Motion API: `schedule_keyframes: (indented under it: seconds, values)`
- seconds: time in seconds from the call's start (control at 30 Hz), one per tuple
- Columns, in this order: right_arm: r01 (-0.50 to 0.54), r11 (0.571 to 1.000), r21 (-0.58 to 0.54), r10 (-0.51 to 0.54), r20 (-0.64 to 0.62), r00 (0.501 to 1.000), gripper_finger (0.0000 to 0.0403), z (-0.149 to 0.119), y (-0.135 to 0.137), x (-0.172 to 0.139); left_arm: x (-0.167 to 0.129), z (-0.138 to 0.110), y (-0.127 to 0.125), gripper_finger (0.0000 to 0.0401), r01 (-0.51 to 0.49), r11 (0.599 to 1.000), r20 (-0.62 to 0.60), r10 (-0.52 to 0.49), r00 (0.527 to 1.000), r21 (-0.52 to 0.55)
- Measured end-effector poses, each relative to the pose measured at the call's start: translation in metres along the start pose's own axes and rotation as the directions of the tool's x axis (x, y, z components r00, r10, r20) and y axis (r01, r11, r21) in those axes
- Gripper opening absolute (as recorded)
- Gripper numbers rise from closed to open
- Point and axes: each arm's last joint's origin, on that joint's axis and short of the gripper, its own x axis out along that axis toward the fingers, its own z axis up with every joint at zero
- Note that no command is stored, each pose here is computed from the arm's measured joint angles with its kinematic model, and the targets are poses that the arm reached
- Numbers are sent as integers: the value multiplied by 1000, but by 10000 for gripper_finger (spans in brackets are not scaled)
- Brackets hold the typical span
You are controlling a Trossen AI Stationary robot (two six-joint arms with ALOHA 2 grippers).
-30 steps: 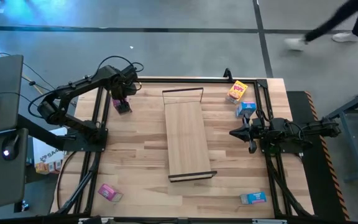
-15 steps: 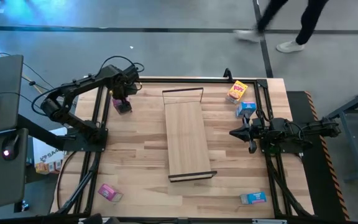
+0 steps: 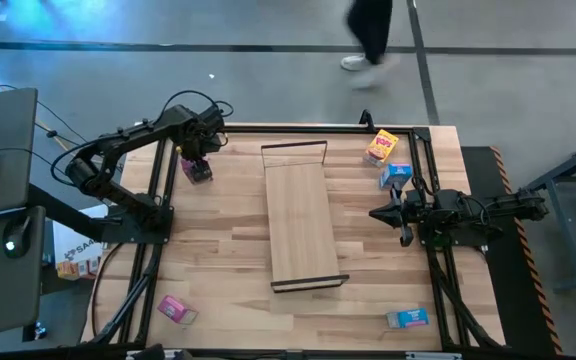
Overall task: Stack cereal on shelf
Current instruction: Put the top purple cereal box on the shelf
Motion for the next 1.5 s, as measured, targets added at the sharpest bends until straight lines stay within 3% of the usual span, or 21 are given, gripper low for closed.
schedule_keyframes:
  seconds: [0.37, 0.5, 0.73, 0.83, 0.97, 1.03, 1.13, 1.23, 1.37, 1.5]
  values:
    - [0, 1000, 0, 0, 0, 1000, 0, 0, 0, 0, -8, -1, -3, 167, 15, 1000, -27, -14, 1000, 11]
    - [0, 1000, 0, 0, 0, 1000, 0, 0, 0, 0, -30, -2, 0, 163, 21, 1000, -30, -22, 999, -16]
    - [0, 1000, 0, 0, 0, 1000, 0, 0, 0, 0, -92, -2, -9, 162, 113, 985, 132, -95, 987, -132]
    - [0, 1000, 0, 0, 0, 1000, 0, 0, 0, 0, -111, -4, -34, 162, 112, 993, 121, -108, 987, -32]
    - [0, 1000, 0, 0, 0, 1000, 0, 0, 0, 0, -130, 0, -79, 158, 82, 979, 186, -118, 976, 186]
    - [0, 1000, 0, 0, 0, 1000, 0, 0, 0, 0, -138, 4, -101, 157, 27, 950, 238, -105, 966, 310]
    - [0, 1000, 0, 0, 0, 1000, 0, 0, 0, 0, -147, 15, -131, 157, -141, 894, 358, -23, 933, 426]
    - [0, 1000, 0, 0, 0, 1000, 0, 0, 0, 0, -154, 24, -155, 157, -291, 794, 468, 9, 884, 534]
    - [0, 1000, 0, 0, 0, 1000, 0, 0, 0, 0, -156, 44, -181, 157, -415, 669, 585, -36, 810, 616]
    - [0, 1000, 0, 0, 1, 1000, 0, 0, 0, 0, -143, 65, -196, 156, -476, 555, 593, -40, 804, 682]
